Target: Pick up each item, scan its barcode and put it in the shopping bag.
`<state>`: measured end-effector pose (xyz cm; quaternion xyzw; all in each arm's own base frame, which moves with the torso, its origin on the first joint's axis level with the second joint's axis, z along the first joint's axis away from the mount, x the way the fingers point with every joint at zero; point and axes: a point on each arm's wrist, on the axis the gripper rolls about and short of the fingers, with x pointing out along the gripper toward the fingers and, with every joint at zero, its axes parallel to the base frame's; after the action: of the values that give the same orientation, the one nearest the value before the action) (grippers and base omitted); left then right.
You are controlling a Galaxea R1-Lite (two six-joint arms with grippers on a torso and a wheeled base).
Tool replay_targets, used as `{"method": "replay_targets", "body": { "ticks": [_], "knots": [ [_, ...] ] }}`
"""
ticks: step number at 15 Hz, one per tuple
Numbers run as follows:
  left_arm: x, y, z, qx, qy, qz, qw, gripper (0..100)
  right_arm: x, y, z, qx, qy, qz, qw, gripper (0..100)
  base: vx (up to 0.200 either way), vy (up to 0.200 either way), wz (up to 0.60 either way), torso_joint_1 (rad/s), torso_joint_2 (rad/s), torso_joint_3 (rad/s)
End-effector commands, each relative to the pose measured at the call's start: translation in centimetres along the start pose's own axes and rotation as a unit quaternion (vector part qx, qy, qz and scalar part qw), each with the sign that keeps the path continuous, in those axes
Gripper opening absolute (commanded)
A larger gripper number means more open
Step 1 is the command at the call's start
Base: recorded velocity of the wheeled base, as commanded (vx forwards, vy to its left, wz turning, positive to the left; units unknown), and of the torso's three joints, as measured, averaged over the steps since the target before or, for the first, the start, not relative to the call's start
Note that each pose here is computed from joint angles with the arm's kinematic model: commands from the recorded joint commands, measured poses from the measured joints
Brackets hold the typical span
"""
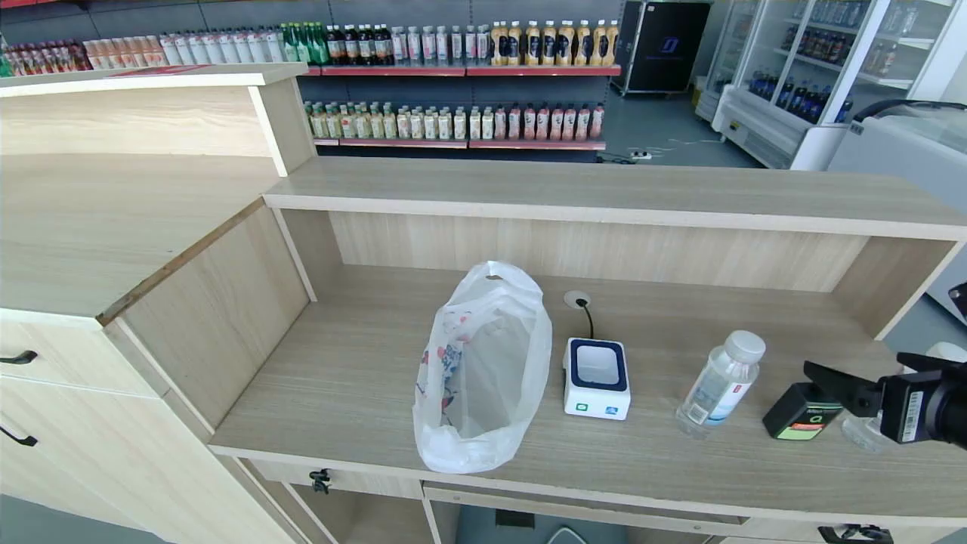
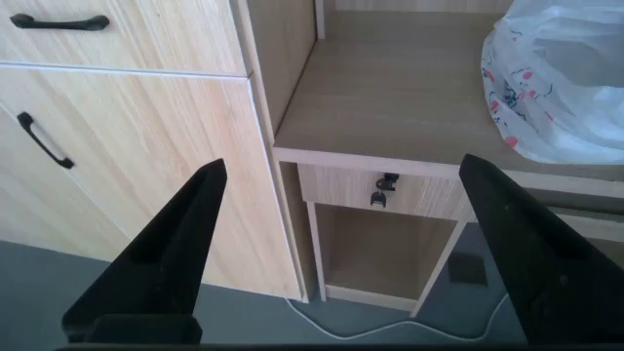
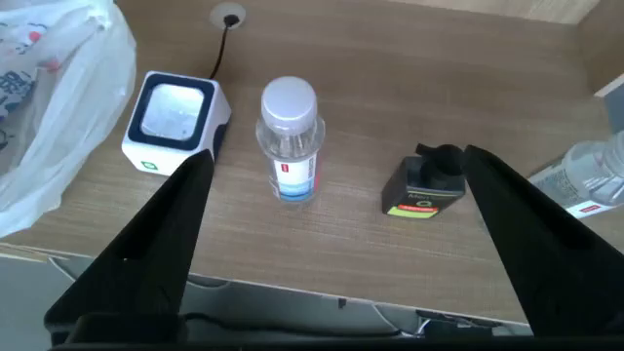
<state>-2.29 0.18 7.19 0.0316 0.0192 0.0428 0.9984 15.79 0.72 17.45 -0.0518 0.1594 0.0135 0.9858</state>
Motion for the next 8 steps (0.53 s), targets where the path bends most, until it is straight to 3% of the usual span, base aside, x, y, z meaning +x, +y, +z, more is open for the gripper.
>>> {"method": "replay_targets", "body": {
  "ticks": [1,8],
  "knots": [
    [0.0,0.0,0.0,0.000,0.000,0.000,1.0000,100,1.1,0.2,-2.2,-0.003,0.056,0.002,0.998,100,0.000,0.000,0.00,0.000,0.00,0.000],
    [0.0,0.0,0.0,0.000,0.000,0.000,1.0000,100,1.4,-0.6,-3.3,0.007,0.060,-0.038,0.997,100,0.000,0.000,0.00,0.000,0.00,0.000]
  ]
}}
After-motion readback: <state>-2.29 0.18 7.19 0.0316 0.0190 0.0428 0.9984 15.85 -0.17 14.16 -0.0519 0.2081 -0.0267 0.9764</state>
